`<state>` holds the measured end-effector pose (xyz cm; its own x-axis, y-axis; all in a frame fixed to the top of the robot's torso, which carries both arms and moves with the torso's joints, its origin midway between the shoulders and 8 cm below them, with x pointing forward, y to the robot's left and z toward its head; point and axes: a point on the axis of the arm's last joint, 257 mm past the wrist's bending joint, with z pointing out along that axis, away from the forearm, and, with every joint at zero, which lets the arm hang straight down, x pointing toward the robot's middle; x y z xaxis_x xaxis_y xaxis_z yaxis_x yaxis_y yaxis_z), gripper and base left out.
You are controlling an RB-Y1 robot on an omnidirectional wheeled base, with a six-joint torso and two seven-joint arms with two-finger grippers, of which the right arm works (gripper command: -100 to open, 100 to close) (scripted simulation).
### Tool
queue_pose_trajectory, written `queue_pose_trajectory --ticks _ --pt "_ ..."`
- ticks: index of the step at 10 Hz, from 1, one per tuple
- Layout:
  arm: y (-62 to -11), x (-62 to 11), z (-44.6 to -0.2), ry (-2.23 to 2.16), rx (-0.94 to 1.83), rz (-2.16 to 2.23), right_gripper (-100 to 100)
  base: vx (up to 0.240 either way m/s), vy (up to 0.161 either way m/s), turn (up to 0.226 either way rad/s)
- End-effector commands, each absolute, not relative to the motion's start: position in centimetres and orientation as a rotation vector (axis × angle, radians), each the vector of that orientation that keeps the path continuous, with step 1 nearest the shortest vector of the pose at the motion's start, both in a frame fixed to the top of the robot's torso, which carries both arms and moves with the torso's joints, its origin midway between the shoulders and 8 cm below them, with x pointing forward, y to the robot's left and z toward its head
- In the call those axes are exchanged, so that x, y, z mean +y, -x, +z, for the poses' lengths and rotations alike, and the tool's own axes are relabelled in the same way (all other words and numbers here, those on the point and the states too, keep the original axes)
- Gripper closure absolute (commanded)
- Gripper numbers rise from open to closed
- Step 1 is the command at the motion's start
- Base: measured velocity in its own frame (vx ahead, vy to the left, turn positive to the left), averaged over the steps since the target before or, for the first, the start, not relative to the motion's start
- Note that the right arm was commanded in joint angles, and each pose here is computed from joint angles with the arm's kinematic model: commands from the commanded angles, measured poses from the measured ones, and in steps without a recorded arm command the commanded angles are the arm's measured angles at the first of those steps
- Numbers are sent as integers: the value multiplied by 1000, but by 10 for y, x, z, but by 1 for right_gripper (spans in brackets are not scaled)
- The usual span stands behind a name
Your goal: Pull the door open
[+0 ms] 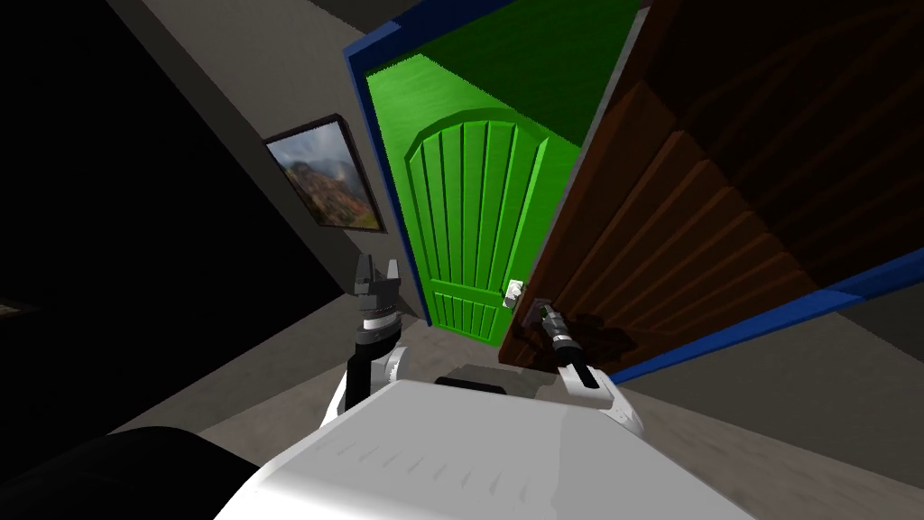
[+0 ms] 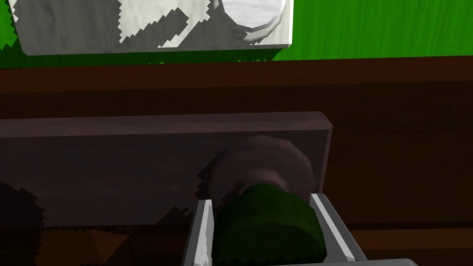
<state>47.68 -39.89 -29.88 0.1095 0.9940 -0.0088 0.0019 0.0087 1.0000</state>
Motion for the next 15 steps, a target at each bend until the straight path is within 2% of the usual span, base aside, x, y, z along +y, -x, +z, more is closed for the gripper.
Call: queue_pose_trajectory --ticks 1,4,9,15 --pt "-468 -411 -308 -1273 1142 1095 100 -179 -62 24" --pt "-463 -407 -307 -1257 1168 1119 100 -210 -65 81" --pt "-463 -371 -296 -1191 1237 1237 100 -216 -123 206" --pt "-441 -373 -297 -1161 1282 1276 100 -170 -82 116"
